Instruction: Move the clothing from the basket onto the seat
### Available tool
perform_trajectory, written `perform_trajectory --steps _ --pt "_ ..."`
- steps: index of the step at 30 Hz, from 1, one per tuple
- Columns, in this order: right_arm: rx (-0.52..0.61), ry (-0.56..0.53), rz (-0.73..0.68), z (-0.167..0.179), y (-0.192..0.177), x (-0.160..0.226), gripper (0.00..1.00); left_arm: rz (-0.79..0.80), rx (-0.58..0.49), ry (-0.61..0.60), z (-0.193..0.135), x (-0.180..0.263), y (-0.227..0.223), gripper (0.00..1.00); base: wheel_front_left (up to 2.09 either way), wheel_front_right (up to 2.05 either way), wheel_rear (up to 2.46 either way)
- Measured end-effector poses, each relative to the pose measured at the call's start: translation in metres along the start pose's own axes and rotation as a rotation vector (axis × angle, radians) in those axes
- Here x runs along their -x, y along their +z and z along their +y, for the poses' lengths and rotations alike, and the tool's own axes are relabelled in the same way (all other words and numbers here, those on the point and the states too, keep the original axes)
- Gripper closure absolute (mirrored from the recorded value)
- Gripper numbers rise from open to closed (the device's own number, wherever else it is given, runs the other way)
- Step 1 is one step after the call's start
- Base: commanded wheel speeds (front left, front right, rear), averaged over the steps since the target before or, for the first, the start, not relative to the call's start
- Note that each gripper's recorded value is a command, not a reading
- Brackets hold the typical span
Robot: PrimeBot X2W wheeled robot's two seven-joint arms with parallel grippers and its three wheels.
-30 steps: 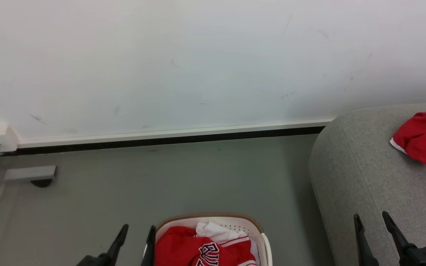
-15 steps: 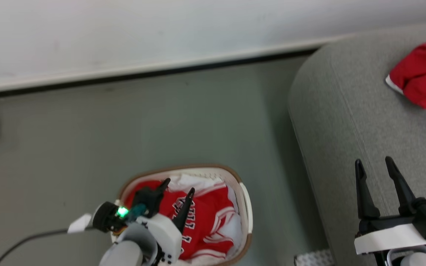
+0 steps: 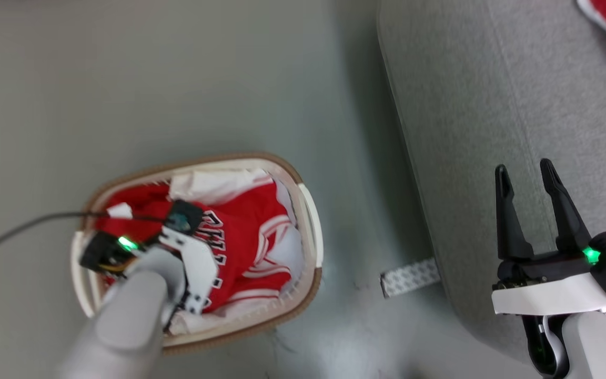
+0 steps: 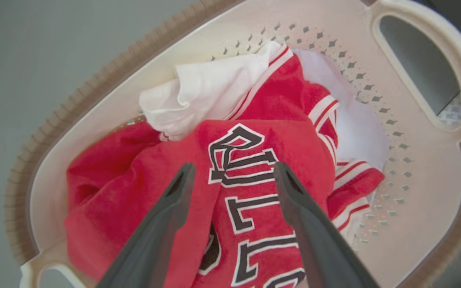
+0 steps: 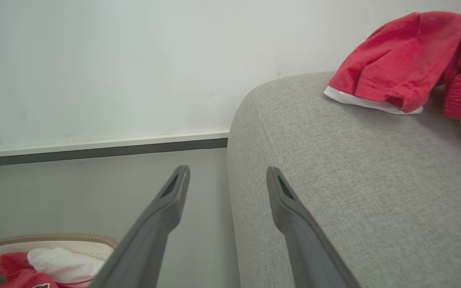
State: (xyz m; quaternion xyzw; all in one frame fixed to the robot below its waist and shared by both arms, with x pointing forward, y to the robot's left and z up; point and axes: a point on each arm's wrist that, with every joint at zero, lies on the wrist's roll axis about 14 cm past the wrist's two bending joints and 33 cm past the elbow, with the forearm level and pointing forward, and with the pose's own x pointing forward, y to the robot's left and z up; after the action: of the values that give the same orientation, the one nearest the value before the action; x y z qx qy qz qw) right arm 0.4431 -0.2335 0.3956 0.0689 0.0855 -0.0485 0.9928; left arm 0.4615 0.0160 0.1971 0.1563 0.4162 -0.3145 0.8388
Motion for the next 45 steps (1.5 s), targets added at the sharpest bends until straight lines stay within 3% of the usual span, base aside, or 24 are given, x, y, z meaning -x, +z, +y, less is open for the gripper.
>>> perform_trajectory --steps 8,13,14,15,16,21,28,36,45 --pt "-0.017 -0.013 0.104 -0.004 -0.044 -0.006 0.00 0.151 -0.134 0.026 0.024 -0.049 -0.043 0.00 0.00 0.00 0.00" --pt "-0.042 -0.021 0.158 -0.005 -0.066 -0.007 0.00 0.202 -0.139 0.009 0.024 -0.071 -0.064 0.00 0.00 0.00 0.00" --pt "-0.041 -0.022 0.165 -0.006 -0.069 -0.007 0.00 0.206 -0.140 0.002 0.021 -0.075 -0.067 0.38 0.00 0.00 0.00" --pt "-0.038 -0.024 0.172 -0.007 -0.072 -0.007 0.00 0.203 -0.140 -0.001 0.020 -0.078 -0.068 0.83 0.00 0.00 0.00" --pt "-0.038 -0.026 0.176 -0.007 -0.074 -0.007 0.00 0.202 -0.140 -0.006 0.018 -0.080 -0.069 1.00 0.00 0.00 0.00" --pt "-0.039 -0.025 0.173 -0.007 -0.072 -0.007 0.00 0.158 -0.113 -0.017 0.010 -0.078 -0.058 1.00 0.00 0.00 0.00" --pt "-0.039 -0.006 0.105 0.000 -0.043 -0.006 0.00 -0.025 0.036 -0.010 -0.006 -0.046 -0.009 1.00 0.00 0.00 0.00" --pt "-0.036 0.031 0.050 0.016 -0.013 0.020 0.00 -0.209 0.161 -0.003 -0.011 0.022 0.038 1.00 0.00 0.00 0.00" --pt "-0.046 0.094 -0.028 0.039 0.020 0.057 0.00 -0.485 0.193 0.064 0.002 0.117 0.110 1.00 0.00 0.00 0.00"
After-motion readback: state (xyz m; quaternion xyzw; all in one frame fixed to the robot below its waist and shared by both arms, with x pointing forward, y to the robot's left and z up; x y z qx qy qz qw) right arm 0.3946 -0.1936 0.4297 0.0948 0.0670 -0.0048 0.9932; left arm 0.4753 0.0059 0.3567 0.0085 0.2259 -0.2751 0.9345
